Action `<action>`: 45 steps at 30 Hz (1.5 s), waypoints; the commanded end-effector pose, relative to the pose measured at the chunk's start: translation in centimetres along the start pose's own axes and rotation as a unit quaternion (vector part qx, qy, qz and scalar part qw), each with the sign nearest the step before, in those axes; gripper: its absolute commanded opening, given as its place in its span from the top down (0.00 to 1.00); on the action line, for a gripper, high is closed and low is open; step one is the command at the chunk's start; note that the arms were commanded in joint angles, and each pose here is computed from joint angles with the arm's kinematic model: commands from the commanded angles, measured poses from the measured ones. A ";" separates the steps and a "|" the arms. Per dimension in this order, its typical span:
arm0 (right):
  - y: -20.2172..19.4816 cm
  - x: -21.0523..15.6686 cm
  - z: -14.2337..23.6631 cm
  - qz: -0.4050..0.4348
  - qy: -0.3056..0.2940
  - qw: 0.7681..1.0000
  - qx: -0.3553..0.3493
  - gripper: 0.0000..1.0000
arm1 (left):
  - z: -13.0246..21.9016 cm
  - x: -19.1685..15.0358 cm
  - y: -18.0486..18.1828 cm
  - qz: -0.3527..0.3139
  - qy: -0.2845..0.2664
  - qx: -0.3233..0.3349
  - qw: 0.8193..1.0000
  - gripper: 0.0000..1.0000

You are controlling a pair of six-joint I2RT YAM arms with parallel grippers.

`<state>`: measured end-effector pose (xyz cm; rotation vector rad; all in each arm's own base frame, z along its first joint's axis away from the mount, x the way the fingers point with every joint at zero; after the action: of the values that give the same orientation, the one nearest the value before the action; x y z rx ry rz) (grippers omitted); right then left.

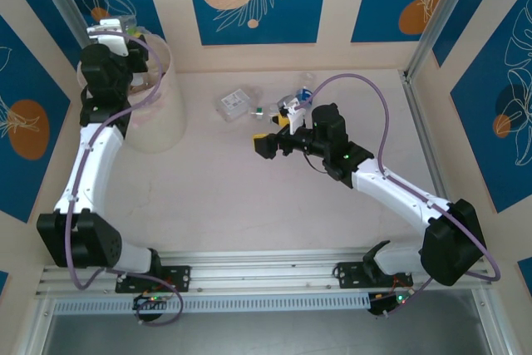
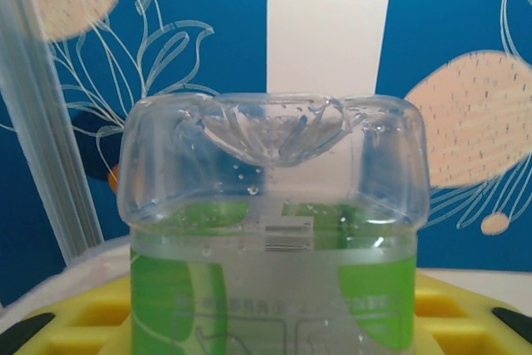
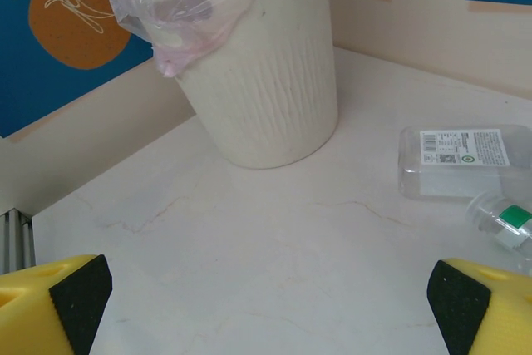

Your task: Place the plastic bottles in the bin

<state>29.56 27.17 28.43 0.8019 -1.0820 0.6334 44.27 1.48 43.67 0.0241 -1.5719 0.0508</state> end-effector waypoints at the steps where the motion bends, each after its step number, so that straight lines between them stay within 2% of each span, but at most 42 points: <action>1: 0.1 0.9 0.3 0.012 -0.010 1.000 -0.008 0.00 | -0.3 -0.2 0.2 -0.010 0.021 -0.045 0.999 1.00; 3: 0.2 1.0 0.4 0.013 -0.011 1.000 -0.008 0.00 | -0.9 -1.5 1.1 0.006 0.039 -0.041 0.998 1.00; 5: 0.1 1.0 0.4 0.012 -0.011 1.000 -0.009 0.00 | -1.5 -3.1 1.5 0.028 0.060 -0.064 0.996 0.95; 10: 0.1 1.0 0.5 0.012 -0.010 1.000 -0.011 0.00 | -2.5 -6.6 0.9 0.031 0.112 -0.114 0.987 0.70; 11: 0.2 1.0 0.6 0.012 -0.010 1.000 -0.011 0.00 | -2.5 -7.0 0.8 0.031 0.116 -0.123 0.985 0.62; 13: 0.1 1.0 0.6 0.012 -0.009 1.000 -0.014 0.00 | -2.5 -7.3 0.5 0.034 0.120 -0.145 0.982 0.41; 14: 0.1 0.9 0.7 0.012 -0.009 1.000 -0.015 0.00 | -2.5 -7.4 0.4 0.036 0.122 -0.155 0.980 0.36; 20: 0.0 0.8 0.7 0.010 -0.009 1.000 -0.019 0.00 | -2.0 -6.4 -1.0 0.053 0.126 -0.223 0.965 0.18; 25: -0.1 0.7 0.8 0.009 -0.008 1.000 -0.020 0.00 | -2.0 -6.4 -0.5 0.053 0.127 -0.207 0.969 0.00; 27: -0.1 0.6 0.8 0.009 -0.007 1.000 -0.021 0.00 | -2.3 -6.6 0.1 0.053 0.135 -0.183 0.972 0.00; 30: -0.1 0.8 0.9 0.009 -0.009 1.000 -0.021 0.00 | -3.2 -7.4 2.1 0.053 0.161 -0.113 0.979 0.03; 34: -0.1 0.6 0.9 0.006 -0.007 1.000 -0.024 0.00 | -3.9 -8.8 3.6 0.046 0.197 -0.061 0.977 0.04; 38: -0.1 0.7 0.8 0.005 -0.009 1.000 -0.025 0.00 | -4.6 -9.7 7.2 0.045 0.229 0.061 0.970 0.01; 40: -0.1 0.7 0.9 0.006 -0.009 1.000 -0.026 0.00 | -4.7 -9.5 7.4 0.051 0.234 0.062 0.969 0.00; 43: -0.2 0.7 0.8 0.004 -0.008 1.000 -0.029 0.00 | -4.6 -8.8 5.8 0.068 0.220 0.004 0.973 0.00; 45: -0.4 0.6 0.8 0.002 -0.008 0.999 -0.032 0.00 | -4.3 -8.4 5.4 0.081 0.215 -0.003 0.973 0.00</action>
<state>29.89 26.54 28.30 0.7550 -1.0888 0.5978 49.10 7.06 33.37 -0.0741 -1.1082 0.1498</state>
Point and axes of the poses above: each hand's point on the last joint's axis, 136 mm out from that joint toward the fingers, its own z axis back along the fingers, its own y axis along the line the jaws close on, x = y × z, the point moved 3 cm from there along z, back along the fingers
